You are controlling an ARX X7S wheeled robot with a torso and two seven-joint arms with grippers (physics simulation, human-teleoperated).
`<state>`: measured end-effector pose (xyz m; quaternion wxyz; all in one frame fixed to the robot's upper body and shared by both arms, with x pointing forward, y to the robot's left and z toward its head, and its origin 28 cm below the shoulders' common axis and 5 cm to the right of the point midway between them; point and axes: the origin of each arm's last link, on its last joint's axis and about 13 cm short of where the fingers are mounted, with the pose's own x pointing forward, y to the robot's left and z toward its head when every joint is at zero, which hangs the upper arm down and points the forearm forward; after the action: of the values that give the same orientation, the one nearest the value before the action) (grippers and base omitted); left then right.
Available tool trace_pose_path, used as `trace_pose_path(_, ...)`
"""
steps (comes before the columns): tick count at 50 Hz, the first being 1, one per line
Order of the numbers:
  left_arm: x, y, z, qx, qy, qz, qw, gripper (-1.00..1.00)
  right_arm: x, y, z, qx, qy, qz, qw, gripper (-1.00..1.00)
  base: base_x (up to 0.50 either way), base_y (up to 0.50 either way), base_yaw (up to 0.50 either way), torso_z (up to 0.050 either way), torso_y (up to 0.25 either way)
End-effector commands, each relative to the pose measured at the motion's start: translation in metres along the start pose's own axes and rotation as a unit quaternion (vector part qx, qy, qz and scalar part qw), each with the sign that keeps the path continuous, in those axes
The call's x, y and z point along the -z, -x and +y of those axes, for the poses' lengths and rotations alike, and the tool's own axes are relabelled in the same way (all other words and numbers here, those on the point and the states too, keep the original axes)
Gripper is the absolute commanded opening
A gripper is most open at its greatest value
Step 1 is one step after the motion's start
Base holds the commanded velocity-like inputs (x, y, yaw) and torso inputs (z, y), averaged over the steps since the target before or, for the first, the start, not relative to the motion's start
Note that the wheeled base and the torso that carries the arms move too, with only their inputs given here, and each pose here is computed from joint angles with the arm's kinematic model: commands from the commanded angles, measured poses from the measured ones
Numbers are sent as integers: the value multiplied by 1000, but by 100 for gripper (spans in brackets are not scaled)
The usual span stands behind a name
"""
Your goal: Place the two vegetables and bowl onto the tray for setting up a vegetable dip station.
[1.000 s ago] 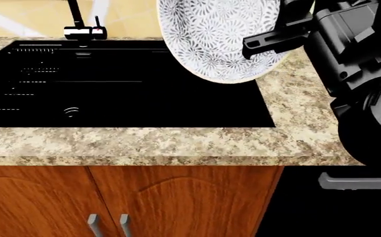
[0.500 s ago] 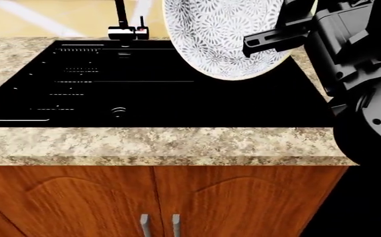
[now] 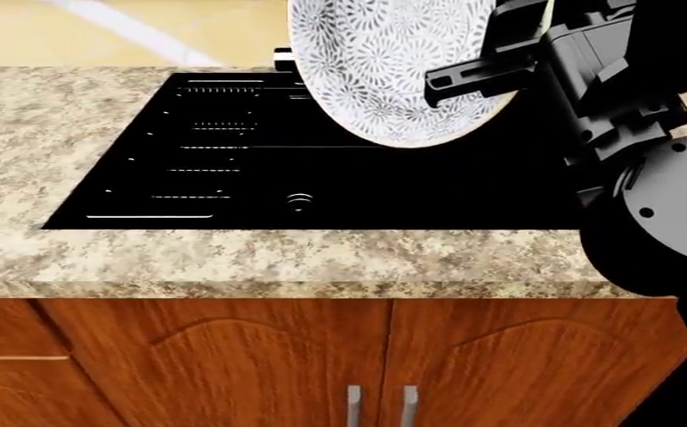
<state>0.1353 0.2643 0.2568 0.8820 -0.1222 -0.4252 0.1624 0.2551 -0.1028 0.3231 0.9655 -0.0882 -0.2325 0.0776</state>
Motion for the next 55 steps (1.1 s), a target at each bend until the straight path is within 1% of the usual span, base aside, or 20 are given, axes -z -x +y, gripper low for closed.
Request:
trace_pose_path(1, 0, 0, 0, 0, 0, 0, 1000, 100, -2, -2, 0, 5, 6, -11, 1000, -100, 0, 500, 0, 0, 0)
trace_pose_path(14, 0, 0, 0, 0, 0, 1, 1000, 100, 0, -4, 5, -16, -6, -8, 1000, -100, 0, 500, 0, 0, 1)
trace_pose_path(20, 1, 0, 0, 0, 0, 1, 1000, 100, 2, -4, 6, -17, -7, -6, 1000, -100, 0, 500, 0, 0, 0)
trace_pose_path(27, 0, 1, 0, 0, 0, 0, 1000, 100, 4, -5, 8, -29, -5, -6, 1000, -100, -1, 500, 0, 0, 0)
trace_pose_path(38, 0, 1, 0, 0, -1, 0, 1000, 100, 7, -3, 11, -35, 11, -9, 999, -100, 17, 492, 0, 0, 1)
trace_pose_path(46, 0, 1, 0, 0, -1, 0, 1000, 100, 11, -4, 14, -45, 18, -5, 999, -100, 118, 292, 0, 0, 0)
trace_pose_path(47, 0, 1, 0, 0, -1, 0, 1000, 100, 9, -4, 14, -41, 4, -16, 999, -100, 0, 23, 0, 0, 0)
trace_pose_path(48, 0, 1, 0, -1, 0, 0, 1000, 100, 7, -4, 13, -39, 7, -16, 999, -100, 0, 0, 0, 0, 11)
trace_pose_path(49, 0, 0, 0, -1, -1, 0, 1000, 100, 8, -4, 13, -37, 1, -10, 999, -100, 0, 0, 0, 0, 0)
trace_pose_path(50, 0, 1, 0, -1, 0, 0, 1000, 100, 6, -5, 13, -35, 0, -22, 999, -100, 0, 0, 0, 10, 0)
trace_pose_path(53, 0, 0, 0, -1, -1, 1, 1000, 100, 6, -4, 14, -43, 8, -22, 999, -100, 0, 0, 0, 0, 0)
trace_pose_path(55, 0, 0, 0, -1, 0, 0, 1000, 100, 6, -3, 17, -60, 17, -20, 998, -100, 98, 0, 0, 0, 0)
